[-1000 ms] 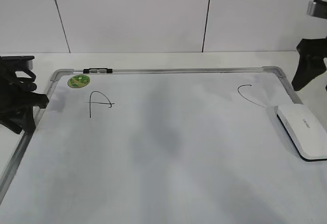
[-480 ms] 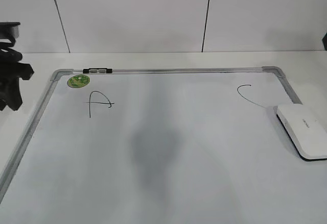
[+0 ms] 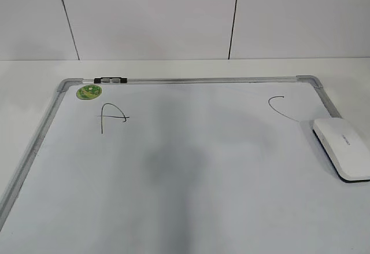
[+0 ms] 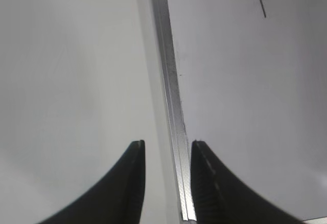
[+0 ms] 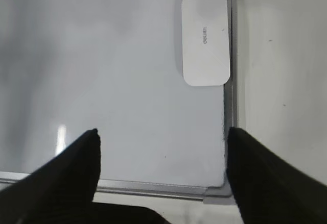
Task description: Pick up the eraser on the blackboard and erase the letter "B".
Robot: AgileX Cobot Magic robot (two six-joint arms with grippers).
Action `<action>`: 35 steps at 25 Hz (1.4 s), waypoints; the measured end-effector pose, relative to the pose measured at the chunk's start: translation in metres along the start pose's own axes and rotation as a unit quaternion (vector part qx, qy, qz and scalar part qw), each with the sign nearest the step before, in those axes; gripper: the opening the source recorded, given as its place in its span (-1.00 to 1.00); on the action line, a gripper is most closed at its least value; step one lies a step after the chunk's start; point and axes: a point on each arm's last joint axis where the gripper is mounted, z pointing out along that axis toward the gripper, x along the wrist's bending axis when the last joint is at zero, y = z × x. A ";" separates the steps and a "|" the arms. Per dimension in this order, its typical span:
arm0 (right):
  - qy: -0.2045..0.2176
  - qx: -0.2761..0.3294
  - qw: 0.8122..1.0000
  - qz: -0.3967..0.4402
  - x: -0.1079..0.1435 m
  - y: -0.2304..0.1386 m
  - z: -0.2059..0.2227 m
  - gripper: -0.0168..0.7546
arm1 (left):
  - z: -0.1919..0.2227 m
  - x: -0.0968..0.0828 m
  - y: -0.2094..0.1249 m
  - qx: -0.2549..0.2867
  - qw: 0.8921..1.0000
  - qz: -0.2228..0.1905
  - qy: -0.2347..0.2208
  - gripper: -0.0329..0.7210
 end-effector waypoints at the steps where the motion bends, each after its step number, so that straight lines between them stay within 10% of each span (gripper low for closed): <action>1: 0.003 -0.009 1.000 -0.001 0.002 -0.012 -0.005 0.58 | -0.008 0.000 -0.006 -0.010 1.000 0.001 0.000 -0.28; 21: 0.002 -0.149 0.986 -0.078 0.008 -0.167 0.002 0.57 | -0.047 0.001 -0.229 -0.217 0.976 0.013 0.003 -0.28; 31: -0.007 -0.176 0.978 -0.108 0.007 -0.175 0.007 0.57 | -0.039 0.003 -0.298 -0.380 0.925 0.021 0.000 -0.28; 35: -0.010 -0.206 0.972 -0.114 0.008 -0.183 0.002 0.57 | -0.039 0.003 -0.298 -0.383 0.924 0.021 0.000 -0.28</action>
